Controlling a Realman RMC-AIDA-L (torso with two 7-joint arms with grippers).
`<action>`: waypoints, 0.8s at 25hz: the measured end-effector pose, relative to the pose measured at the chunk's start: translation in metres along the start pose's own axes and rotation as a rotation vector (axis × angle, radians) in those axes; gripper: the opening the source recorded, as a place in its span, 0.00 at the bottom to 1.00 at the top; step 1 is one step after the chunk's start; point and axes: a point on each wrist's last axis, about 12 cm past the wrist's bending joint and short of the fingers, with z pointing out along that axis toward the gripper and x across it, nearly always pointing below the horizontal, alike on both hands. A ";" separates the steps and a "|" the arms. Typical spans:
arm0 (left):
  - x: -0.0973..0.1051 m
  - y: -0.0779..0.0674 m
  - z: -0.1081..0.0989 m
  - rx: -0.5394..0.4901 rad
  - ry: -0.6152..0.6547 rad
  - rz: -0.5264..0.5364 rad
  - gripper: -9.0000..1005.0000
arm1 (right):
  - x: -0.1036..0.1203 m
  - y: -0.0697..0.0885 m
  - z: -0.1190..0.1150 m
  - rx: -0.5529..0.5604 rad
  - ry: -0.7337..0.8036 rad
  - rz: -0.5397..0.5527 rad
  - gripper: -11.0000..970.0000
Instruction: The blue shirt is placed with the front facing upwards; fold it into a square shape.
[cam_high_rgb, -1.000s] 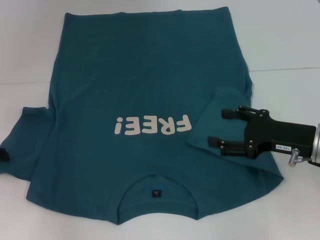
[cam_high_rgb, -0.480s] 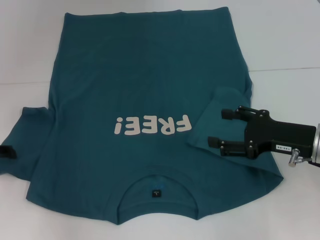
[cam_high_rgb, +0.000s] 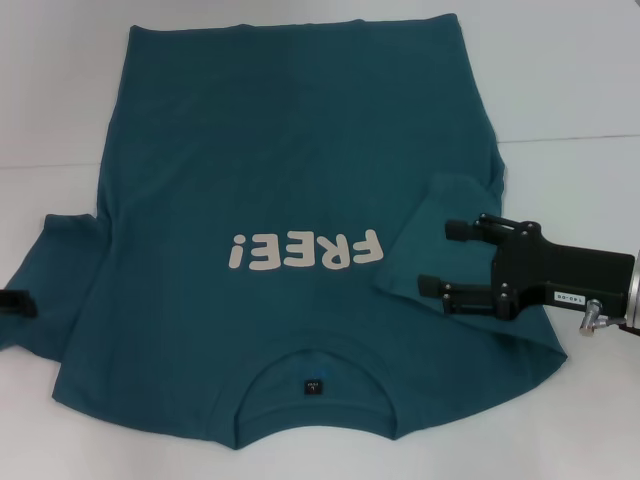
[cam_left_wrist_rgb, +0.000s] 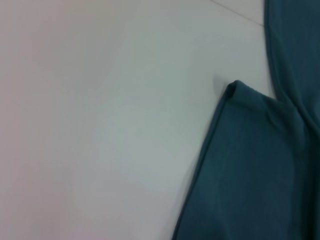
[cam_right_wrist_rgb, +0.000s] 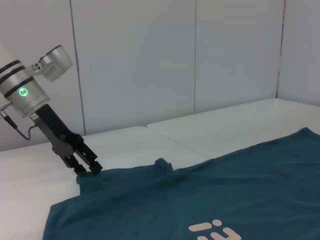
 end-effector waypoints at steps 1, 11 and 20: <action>0.000 0.001 0.000 -0.001 0.000 -0.001 0.90 | 0.000 0.000 0.000 0.000 0.000 -0.001 0.94; -0.002 0.004 -0.002 -0.016 -0.009 0.003 0.90 | 0.000 0.000 0.000 0.000 0.000 -0.003 0.94; -0.002 0.005 -0.002 -0.033 -0.007 0.009 0.90 | 0.000 0.000 0.000 0.001 0.001 -0.004 0.94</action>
